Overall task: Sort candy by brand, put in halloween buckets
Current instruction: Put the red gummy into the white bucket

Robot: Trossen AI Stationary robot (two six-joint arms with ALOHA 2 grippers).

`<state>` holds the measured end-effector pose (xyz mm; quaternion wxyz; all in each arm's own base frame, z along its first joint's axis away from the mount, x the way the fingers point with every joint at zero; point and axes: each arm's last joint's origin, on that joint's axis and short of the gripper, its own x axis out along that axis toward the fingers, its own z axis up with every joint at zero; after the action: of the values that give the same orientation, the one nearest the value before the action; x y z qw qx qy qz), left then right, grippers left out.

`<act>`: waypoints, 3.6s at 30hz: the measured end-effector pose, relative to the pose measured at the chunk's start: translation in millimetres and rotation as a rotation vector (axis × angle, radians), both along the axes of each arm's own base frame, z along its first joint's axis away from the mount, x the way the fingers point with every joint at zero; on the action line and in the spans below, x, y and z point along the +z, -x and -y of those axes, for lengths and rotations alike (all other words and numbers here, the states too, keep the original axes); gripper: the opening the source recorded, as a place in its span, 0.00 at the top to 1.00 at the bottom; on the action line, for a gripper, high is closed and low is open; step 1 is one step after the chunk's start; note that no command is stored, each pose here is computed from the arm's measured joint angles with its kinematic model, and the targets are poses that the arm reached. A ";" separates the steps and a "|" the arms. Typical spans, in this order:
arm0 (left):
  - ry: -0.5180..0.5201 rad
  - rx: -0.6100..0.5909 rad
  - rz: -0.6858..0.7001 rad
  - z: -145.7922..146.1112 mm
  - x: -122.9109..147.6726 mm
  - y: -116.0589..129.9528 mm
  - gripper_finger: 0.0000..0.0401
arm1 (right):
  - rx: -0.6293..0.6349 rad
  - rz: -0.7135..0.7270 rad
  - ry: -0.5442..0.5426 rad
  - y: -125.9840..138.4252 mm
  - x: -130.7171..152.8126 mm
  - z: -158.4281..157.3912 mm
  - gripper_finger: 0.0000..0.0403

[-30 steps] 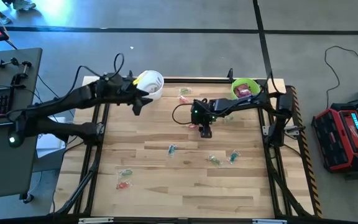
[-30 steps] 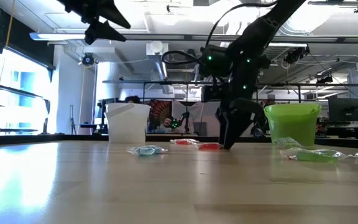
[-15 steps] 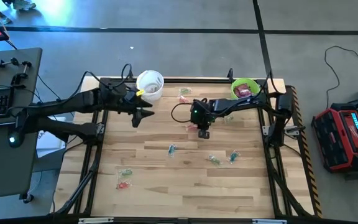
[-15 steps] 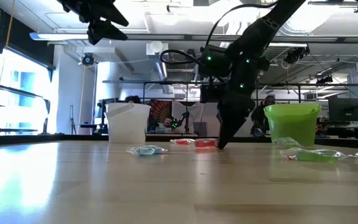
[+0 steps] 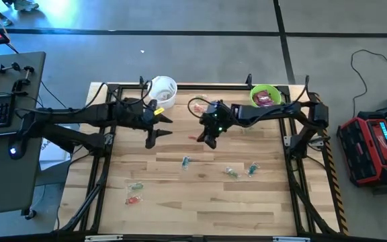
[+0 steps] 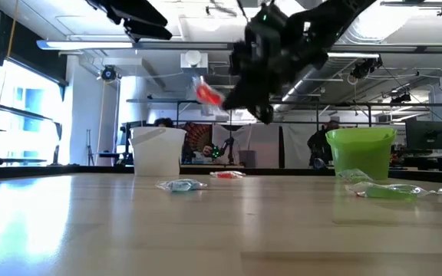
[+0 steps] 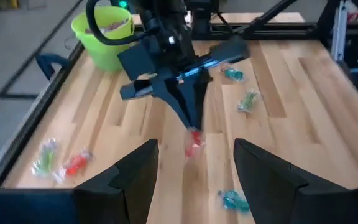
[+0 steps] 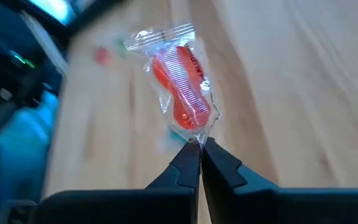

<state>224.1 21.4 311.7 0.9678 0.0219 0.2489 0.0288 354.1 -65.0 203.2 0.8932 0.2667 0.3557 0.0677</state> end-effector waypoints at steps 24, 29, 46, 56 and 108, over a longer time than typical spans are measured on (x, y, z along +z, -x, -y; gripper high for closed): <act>-0.064 -0.169 -0.056 14.9 -13.7 -20.8 0.56 | 0.005 0.286 -0.152 -21.4 32.4 -35.6 1.00; -0.061 -0.186 -0.056 17.8 -14.2 -21.5 0.70 | 0.006 0.294 -0.159 -21.7 33.3 -35.8 1.00; 0.060 -0.129 -0.060 7.7 -14.3 -20.0 1.00 | -0.064 0.263 -0.143 -21.2 30.7 -32.9 0.75; 0.059 0.174 -0.044 -29.0 -4.5 0.6 1.00 | -0.123 0.183 -0.111 -18.2 23.2 -29.3 0.54; 0.121 0.443 -0.629 -192.2 -33.5 -6.8 0.71 | -0.163 0.188 -0.044 -18.4 22.4 -27.7 0.54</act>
<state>231.0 213.5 278.2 0.8141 -0.0818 0.5335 0.2143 372.5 -37.2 225.7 0.9191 0.3066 0.2460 0.0271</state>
